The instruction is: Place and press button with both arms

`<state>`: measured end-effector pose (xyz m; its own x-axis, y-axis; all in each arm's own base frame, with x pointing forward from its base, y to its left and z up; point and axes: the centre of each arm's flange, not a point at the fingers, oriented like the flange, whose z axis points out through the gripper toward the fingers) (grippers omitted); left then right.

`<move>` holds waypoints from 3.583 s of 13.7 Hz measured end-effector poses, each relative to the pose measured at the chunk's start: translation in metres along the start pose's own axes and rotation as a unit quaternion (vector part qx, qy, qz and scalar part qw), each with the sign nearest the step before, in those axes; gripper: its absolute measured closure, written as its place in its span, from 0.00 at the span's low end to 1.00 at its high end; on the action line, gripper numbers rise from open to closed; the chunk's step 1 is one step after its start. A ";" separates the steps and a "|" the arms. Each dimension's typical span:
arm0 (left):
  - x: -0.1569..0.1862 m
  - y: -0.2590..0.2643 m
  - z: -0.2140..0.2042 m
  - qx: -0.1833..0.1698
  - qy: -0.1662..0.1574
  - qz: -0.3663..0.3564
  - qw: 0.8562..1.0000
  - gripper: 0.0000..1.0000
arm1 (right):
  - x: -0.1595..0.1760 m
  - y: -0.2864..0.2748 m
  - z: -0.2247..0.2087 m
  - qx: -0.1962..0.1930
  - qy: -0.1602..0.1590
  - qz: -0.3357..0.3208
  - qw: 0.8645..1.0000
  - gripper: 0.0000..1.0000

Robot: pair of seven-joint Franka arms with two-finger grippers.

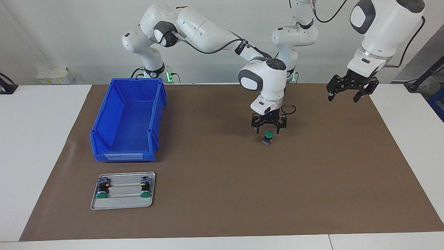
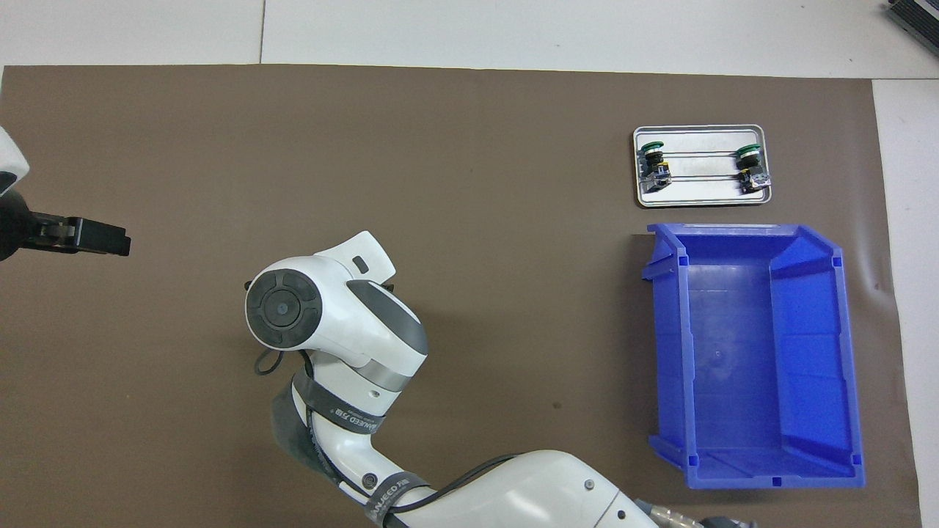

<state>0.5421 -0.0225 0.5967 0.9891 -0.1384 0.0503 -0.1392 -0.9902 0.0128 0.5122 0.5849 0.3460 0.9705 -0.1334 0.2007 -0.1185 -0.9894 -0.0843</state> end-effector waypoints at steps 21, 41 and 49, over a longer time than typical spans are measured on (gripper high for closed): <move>0.000 0.000 0.000 0.000 0.000 0.000 1.000 0.00 | 0.029 0.009 -0.035 0.013 0.045 -0.022 0.999 0.59; 0.000 0.000 0.000 0.000 0.000 0.000 1.000 0.00 | 0.118 0.475 -0.180 -0.081 0.026 0.021 0.996 0.59; 0.000 0.000 0.000 0.000 0.000 0.000 1.000 0.00 | 0.117 0.553 -0.117 -0.073 0.024 -0.010 0.997 0.59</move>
<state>0.5421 -0.0225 0.5967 0.9891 -0.1381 0.0503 -0.1389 -0.9902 0.0128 0.5351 0.0152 0.4373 0.9624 -0.1118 0.2474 -0.1309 -0.9894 0.0622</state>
